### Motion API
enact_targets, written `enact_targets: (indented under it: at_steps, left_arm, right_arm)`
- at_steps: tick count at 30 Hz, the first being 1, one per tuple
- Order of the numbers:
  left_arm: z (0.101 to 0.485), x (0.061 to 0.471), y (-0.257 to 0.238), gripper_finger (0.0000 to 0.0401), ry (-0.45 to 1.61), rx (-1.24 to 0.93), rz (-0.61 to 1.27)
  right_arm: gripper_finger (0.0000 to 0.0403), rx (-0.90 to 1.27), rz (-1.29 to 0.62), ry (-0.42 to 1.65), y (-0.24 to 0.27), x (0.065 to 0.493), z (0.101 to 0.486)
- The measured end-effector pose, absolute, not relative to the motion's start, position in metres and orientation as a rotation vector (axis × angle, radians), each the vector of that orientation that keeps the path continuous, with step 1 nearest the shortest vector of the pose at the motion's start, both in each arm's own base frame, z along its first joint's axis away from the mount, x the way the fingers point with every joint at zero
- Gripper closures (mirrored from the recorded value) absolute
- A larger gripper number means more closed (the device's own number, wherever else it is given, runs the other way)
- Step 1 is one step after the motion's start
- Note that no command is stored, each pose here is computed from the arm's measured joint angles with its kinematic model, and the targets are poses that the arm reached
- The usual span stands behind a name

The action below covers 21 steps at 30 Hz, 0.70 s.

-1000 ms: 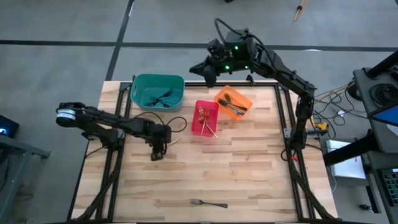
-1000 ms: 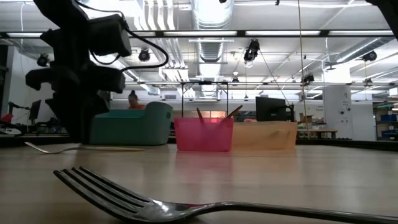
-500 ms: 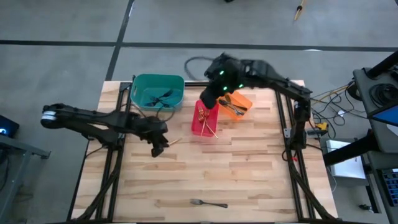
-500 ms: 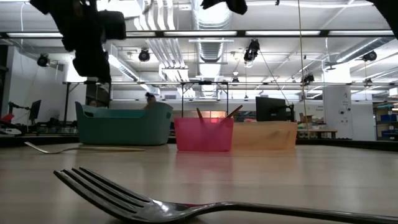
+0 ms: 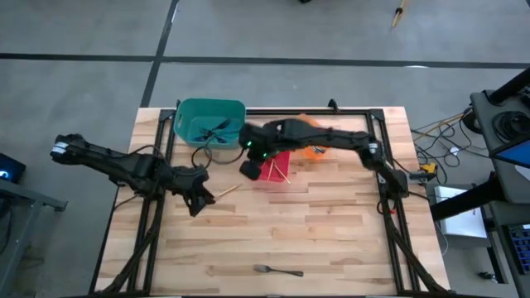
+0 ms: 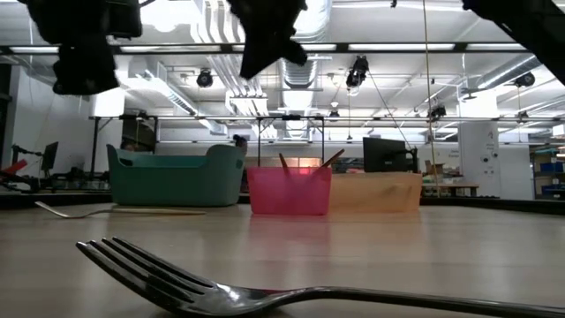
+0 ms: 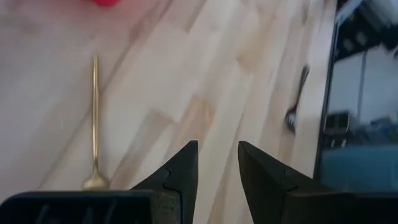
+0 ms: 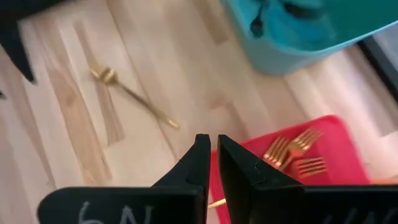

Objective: Sort silverware by color (type)
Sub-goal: Put the golden fork into the red bin

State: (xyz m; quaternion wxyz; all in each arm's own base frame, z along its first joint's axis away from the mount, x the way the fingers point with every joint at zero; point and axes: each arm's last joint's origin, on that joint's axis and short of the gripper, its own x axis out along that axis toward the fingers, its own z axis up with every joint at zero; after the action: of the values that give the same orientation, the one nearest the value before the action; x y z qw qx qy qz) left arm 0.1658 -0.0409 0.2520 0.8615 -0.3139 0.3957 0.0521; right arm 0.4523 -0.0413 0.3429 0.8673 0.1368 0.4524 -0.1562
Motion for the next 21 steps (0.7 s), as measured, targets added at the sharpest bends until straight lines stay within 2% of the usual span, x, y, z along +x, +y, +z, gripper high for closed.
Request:
enact_targets:
  at_steps: [9,16,21]
  left_arm:
    - [0.23,0.15,-0.067,0.0306,1.004,-0.518,0.052]
    - [0.195,0.129,-0.082,0.0306,1.124,-0.466,0.042]
    - [0.172,0.124,-0.082,0.0306,1.067,-0.482,0.121]
  right_arm:
    - [0.0381,0.19,-0.257,0.996,-0.032,0.498,0.273]
    - [0.0381,0.123,-0.199,1.004,-0.033,0.521,0.23]
    - [0.0381,0.127,-0.202,1.008,-0.033,0.528,0.213]
